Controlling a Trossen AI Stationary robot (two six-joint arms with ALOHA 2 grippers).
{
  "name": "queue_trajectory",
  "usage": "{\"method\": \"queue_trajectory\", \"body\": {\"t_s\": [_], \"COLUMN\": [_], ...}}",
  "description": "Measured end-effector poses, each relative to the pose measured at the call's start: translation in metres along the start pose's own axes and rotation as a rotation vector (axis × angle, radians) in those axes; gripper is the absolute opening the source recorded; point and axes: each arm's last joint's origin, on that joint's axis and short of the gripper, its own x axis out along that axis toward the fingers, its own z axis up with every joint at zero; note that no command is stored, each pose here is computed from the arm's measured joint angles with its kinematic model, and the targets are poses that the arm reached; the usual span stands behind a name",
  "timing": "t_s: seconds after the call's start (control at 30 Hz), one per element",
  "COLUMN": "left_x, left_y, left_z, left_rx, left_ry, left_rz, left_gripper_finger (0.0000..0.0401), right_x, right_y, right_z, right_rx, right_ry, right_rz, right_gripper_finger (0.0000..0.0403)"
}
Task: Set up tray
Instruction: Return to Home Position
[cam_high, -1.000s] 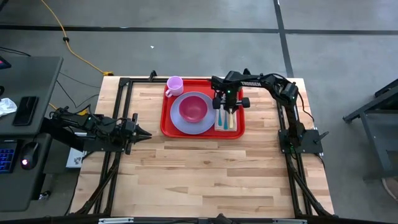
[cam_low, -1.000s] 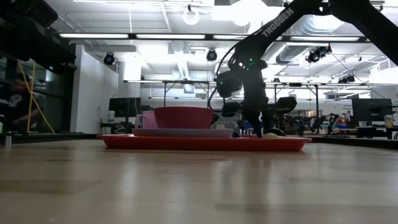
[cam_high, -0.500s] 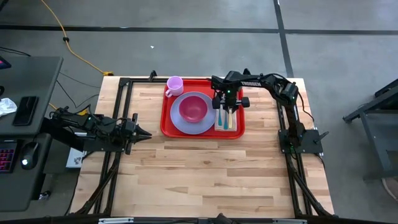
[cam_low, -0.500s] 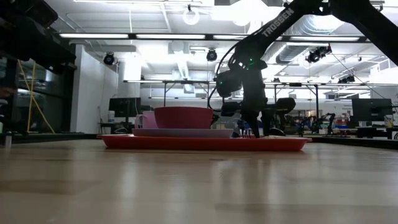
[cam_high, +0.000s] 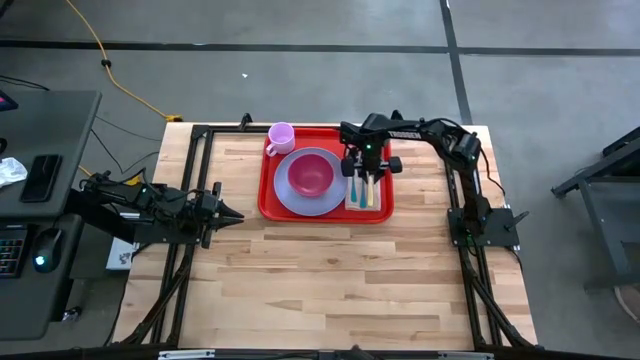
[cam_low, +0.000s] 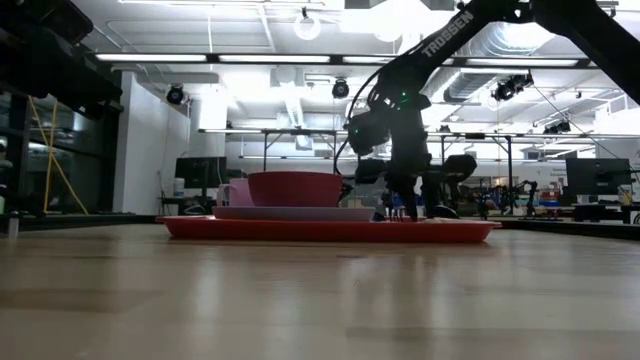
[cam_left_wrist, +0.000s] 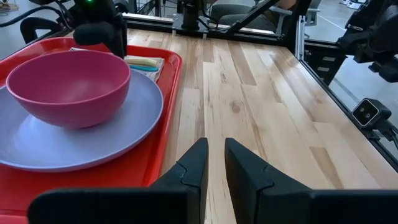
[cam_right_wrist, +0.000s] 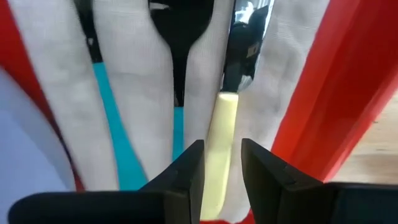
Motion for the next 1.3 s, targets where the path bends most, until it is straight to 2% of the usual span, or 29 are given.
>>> {"method": "queue_trajectory", "body": {"t_s": [0.27,0.47,0.9,1.0,1.17,1.3], "left_x": [0.0,0.0,0.0,0.0,0.0,0.0], "left_y": [0.0,0.0,0.0,0.0,0.0,-0.001], "left_z": [0.0,0.0,0.0,0.0,0.001,0.002], "left_rx": [0.0,0.0,0.0,0.0,-0.013,-0.042], "left_ry": [-0.001,-0.001,-0.001,-0.001,-0.004,-0.012], "left_rz": [-0.001,-0.001,-0.001,-0.001,-0.013,-0.033], "left_gripper_finger": [0.0085,0.0085,0.0085,0.0085,0.0085,0.0085], "right_x": [-0.039,-0.08,-0.147,-0.158,-0.17,-0.177], "right_y": [-0.01,-0.024,-0.054,-0.064,-0.079,-0.089], "right_z": [-0.015,-0.043,-0.136,-0.151,-0.172,-0.188], "right_rx": [0.014,0.011,-0.242,-0.309,-0.344,-0.459], "right_ry": [-0.099,-0.225,-0.637,-0.672,-0.728,-0.787], "right_rz": [0.063,0.13,0.213,0.247,0.301,0.304], "right_gripper_finger": [0.0083,0.0083,0.0083,0.0083,0.0083,0.0083]}}
